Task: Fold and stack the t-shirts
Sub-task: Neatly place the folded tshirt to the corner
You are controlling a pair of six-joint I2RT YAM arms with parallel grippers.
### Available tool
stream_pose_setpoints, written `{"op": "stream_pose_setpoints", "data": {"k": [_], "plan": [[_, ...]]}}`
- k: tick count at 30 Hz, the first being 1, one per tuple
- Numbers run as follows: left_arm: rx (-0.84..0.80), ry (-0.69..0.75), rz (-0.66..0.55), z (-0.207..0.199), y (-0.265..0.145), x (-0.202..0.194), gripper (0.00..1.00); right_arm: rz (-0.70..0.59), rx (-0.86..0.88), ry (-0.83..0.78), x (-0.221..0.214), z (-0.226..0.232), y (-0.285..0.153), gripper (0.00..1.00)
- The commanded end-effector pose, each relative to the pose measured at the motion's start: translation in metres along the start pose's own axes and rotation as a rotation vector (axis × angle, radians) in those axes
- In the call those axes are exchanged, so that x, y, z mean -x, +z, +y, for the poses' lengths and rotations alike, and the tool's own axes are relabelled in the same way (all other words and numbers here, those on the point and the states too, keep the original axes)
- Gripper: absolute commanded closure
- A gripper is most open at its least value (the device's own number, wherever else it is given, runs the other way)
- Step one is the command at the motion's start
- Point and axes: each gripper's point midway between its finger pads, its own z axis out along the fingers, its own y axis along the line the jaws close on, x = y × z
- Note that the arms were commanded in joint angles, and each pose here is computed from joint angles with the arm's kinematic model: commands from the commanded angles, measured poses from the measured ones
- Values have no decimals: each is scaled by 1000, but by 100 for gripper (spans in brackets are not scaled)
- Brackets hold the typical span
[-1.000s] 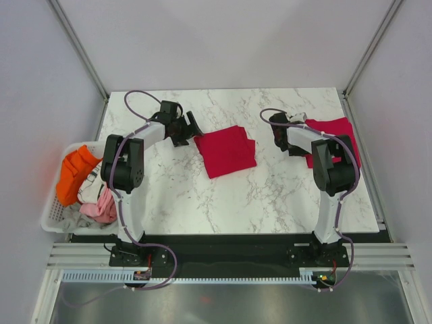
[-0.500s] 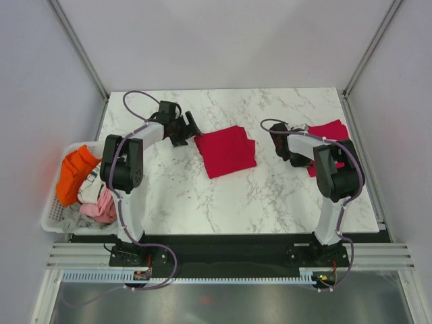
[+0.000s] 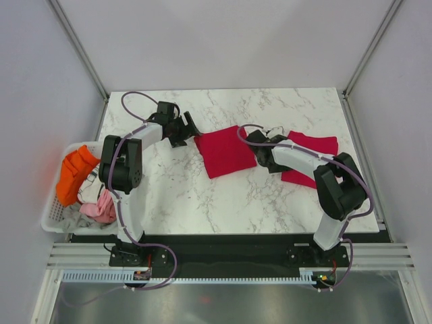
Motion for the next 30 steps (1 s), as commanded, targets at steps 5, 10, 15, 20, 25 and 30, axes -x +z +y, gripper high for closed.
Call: {"op": "stream_pose_setpoints", "data": {"k": [5,10,15,20,25,30], "plan": [[-14,41,-42,-5,-13,12,11,-126,329,131,55,25,-52,35],[-11,39,-40,-5,-12,10,9,-259,496,180,96,45,-79,22],[-34,39,-63,-10,-17,11,0,-315,614,218,120,66,-93,16],[-48,40,-93,-12,-24,10,0,-415,724,240,139,87,-100,2],[-49,41,-81,-11,-21,9,2,-425,861,251,169,126,-95,9],[-50,50,-59,-11,-16,7,6,-382,942,280,185,161,-69,13]]}}
